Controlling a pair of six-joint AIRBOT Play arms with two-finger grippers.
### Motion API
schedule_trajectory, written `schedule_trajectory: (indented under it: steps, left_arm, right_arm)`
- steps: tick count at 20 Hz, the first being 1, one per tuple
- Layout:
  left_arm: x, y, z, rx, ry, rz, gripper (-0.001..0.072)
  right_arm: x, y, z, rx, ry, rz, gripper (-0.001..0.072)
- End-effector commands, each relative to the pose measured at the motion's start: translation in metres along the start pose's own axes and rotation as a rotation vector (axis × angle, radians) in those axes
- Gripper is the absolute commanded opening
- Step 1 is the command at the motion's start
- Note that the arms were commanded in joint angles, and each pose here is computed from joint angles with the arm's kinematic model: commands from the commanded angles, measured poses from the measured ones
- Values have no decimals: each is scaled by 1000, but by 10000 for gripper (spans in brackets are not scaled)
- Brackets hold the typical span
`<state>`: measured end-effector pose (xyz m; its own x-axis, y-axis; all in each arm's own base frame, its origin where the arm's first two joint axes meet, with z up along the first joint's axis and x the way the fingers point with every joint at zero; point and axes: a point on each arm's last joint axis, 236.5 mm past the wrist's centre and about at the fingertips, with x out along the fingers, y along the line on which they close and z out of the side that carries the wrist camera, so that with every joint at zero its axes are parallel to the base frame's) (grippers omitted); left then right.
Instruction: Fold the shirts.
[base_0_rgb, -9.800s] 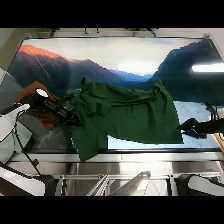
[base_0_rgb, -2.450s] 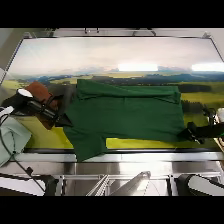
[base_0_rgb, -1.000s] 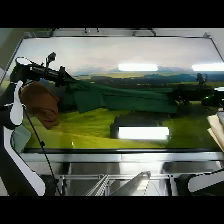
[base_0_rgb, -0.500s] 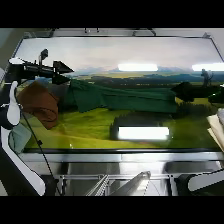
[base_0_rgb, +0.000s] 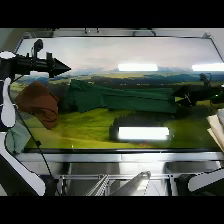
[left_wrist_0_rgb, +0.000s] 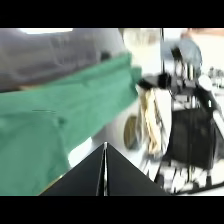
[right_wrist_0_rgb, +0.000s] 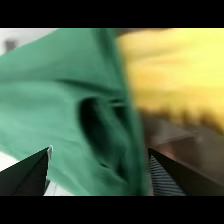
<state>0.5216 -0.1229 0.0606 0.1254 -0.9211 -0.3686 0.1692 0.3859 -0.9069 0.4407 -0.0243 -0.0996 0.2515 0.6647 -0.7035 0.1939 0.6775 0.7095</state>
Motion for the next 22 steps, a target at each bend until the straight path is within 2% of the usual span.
schedule_trajectory:
  steps: [1, 3, 4, 8, 12, 18, 20, 22]
  left_arm:
    - [61, -20, -19, 56, 103, -29, 2]
    - [109, -24, -34, 62, 162, -36, 2]
    - [136, -21, -41, 69, 181, -15, 2]
    - [225, 26, -71, 141, 237, 213, 2]
    - [274, 59, -109, 99, 303, 373, 2]
    - [304, 47, -123, 31, 295, 331, 2]
    - [317, 20, -127, 1, 288, 245, 3]
    - [327, -26, -131, -27, 299, 94, 3]
  right_arm:
    - [40, 4, -16, -12, 89, -46, 561]
    - [51, 10, -10, -39, 64, -64, 265]
    - [53, 14, -7, -42, 53, -59, 29]
    - [44, 23, -10, -26, 72, -11, 22]
    - [7, 40, -18, -56, 111, 42, 22]
    - [-68, 95, -13, -181, 69, 106, 21]
    - [-85, 126, -14, -231, 52, 163, 22]
    - [-104, 165, -14, -280, 21, 265, 22]
